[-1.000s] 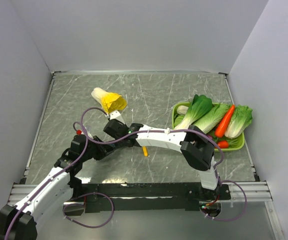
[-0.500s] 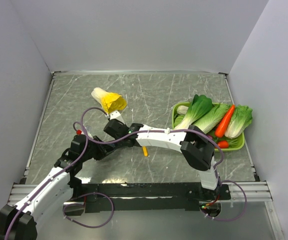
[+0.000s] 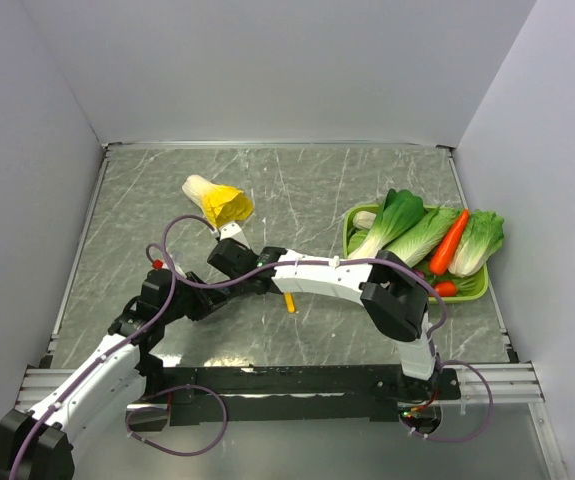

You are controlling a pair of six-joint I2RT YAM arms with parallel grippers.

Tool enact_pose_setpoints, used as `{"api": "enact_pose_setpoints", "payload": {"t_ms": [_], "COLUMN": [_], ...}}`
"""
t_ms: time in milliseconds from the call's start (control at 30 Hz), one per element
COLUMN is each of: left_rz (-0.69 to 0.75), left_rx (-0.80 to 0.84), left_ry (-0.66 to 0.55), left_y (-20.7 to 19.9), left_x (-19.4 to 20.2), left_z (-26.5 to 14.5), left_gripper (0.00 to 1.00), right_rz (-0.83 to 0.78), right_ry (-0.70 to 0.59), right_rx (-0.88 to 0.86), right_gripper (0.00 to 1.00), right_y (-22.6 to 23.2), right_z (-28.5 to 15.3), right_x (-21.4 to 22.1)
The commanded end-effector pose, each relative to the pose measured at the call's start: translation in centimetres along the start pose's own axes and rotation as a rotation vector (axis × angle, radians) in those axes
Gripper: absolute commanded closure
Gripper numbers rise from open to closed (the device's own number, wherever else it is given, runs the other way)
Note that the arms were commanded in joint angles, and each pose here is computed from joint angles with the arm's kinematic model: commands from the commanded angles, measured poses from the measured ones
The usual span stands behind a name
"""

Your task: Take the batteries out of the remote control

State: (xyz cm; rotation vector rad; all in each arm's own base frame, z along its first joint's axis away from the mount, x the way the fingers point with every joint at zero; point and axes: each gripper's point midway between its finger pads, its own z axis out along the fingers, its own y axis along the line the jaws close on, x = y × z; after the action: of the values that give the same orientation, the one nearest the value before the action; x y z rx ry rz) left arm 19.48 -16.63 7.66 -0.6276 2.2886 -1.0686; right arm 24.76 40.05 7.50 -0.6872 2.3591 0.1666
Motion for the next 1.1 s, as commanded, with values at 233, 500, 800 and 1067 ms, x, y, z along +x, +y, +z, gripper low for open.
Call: {"api": "enact_pose_setpoints", "payload": {"t_ms": [233,500,800,1067], "left_rz": [0.014,0.016,0.014,0.014], "left_rx": [-0.086,-0.086,-0.088,-0.099], "left_ry": [0.035,0.033,0.033,0.027], "left_y": [2.0,2.0,2.1,2.2], "left_x": [0.9,0.9,0.9,0.8], "left_z": [-0.1,-0.2,-0.2,-0.1], "left_gripper": [0.99,0.99,0.99,0.99], "right_rz": [-0.025,-0.064,-0.098,-0.087], "right_ry": [0.031,0.048,0.045,0.018], "right_rx": [0.071,0.165,0.250,0.308], "right_gripper": [0.64,0.66,0.67,0.67], "right_y": [-0.5,-1.4,-2.0,-3.4], "right_z": [-0.1,-0.1,-0.1,-1.6], "right_x": [-0.3,-0.1,-0.1,-0.7]}}
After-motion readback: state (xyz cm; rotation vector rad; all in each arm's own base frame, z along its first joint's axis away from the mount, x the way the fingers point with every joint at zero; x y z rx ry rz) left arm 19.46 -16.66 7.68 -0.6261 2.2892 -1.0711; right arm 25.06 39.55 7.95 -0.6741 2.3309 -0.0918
